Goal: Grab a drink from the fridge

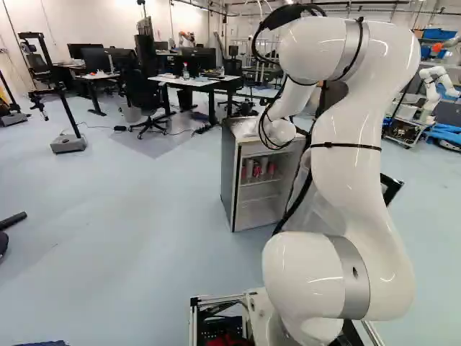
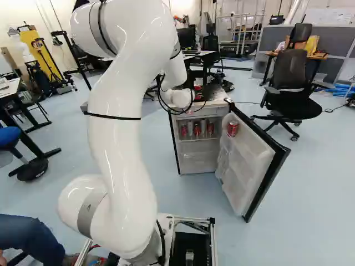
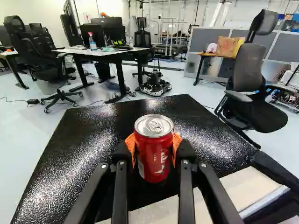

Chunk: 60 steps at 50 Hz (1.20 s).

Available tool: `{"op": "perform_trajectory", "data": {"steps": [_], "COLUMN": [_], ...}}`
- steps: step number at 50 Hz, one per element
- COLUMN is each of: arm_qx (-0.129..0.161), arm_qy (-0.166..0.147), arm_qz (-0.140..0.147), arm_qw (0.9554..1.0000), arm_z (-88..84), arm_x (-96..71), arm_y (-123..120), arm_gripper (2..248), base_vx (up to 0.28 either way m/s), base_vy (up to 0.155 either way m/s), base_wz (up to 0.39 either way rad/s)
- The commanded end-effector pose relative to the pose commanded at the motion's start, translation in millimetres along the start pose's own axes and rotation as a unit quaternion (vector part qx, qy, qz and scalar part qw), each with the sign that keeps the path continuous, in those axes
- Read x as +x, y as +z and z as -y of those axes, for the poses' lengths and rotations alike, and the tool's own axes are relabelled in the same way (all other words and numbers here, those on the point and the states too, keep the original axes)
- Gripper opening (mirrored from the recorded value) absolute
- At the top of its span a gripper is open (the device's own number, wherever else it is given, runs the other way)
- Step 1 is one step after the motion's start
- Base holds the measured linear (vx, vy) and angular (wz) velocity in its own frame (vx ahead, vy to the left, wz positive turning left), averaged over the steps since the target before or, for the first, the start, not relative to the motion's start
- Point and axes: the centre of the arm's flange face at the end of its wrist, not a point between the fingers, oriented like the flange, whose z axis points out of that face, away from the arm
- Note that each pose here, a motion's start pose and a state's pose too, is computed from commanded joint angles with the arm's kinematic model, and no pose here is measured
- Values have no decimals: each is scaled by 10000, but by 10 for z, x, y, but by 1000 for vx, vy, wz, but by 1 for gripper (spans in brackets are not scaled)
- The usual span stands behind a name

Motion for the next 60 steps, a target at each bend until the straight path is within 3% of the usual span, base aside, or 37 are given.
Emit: {"op": "perform_trajectory", "data": {"steps": [27, 28, 32, 33, 37, 38, 42, 43, 48, 49, 60], "arm_qx": [3, 3, 3, 3, 3, 3, 3, 3, 3, 3, 0], "arm_qy": [-1, -1, -1, -1, -1, -1, -1, -1, -1, -1, 3], "arm_qz": [0, 0, 0, 0, 0, 0, 0, 0, 0, 1, 52], "arm_qw": [10000, 10000, 10000, 10000, 10000, 10000, 10000, 10000, 10000, 10000, 10000], "arm_z": [4, 4, 4, 4, 4, 4, 4, 4, 4, 3, 3], "arm_x": [0, 0, 0, 0, 0, 0, 0, 0, 0, 0, -13], "arm_y": [-1, -1, -1, -1, -1, -1, -1, -1, -1, -3, -143], "arm_gripper": [97, 111, 111, 145, 145, 180, 180, 217, 217, 247, 247], "base_vx": [0, 0, 0, 0, 0, 0, 0, 0, 0, 0, 0], "base_vy": [0, 0, 0, 0, 0, 0, 0, 0, 0, 0, 0], "base_wz": [0, 0, 0, 0, 0, 0, 0, 0, 0, 0, 0]}}
